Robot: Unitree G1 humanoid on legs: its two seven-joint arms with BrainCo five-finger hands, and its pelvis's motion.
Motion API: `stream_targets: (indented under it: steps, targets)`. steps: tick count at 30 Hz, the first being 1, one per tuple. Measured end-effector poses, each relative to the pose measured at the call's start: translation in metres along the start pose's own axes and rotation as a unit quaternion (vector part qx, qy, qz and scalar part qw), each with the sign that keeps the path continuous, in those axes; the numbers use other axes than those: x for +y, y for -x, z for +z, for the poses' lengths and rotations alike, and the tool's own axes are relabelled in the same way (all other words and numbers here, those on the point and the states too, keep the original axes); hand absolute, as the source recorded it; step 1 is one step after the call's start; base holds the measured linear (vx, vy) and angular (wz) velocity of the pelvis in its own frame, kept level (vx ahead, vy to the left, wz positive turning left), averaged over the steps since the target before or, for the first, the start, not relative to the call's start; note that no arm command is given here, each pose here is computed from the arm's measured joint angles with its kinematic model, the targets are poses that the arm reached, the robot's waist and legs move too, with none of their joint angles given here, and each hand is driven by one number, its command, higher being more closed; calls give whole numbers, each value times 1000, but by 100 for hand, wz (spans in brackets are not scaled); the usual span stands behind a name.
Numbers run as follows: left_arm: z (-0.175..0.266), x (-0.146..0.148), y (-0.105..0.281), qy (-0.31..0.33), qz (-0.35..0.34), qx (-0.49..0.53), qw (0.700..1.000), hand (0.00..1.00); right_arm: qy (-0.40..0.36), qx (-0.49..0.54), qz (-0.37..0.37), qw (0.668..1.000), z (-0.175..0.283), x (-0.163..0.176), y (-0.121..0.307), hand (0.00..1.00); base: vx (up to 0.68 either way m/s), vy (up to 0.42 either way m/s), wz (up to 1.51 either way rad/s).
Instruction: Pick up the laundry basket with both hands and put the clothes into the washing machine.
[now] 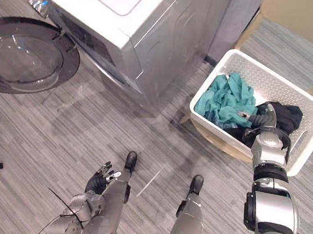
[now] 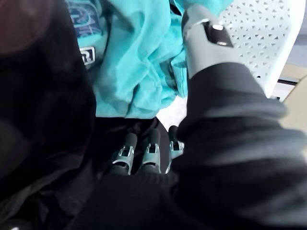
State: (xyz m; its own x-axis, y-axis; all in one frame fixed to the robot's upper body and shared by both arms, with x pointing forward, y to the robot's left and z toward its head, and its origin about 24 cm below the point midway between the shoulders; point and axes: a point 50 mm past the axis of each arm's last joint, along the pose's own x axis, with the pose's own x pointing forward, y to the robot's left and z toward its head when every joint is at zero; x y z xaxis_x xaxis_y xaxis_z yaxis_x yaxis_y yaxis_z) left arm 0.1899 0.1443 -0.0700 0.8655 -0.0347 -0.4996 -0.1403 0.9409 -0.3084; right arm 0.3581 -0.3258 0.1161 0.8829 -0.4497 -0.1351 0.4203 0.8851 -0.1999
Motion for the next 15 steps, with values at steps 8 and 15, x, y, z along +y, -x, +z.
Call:
stream_targets:
  steps: [8,15]
  targets:
    - [11,-2,-2,8,3,-26,1000,0,-22,7,-15,1000,12,2,-6,0,0,-10,8]
    - [25,-8,-1,15,-7,-62,998,0,-43,7,-53,998,23,-15,-9,0,6,26,4]
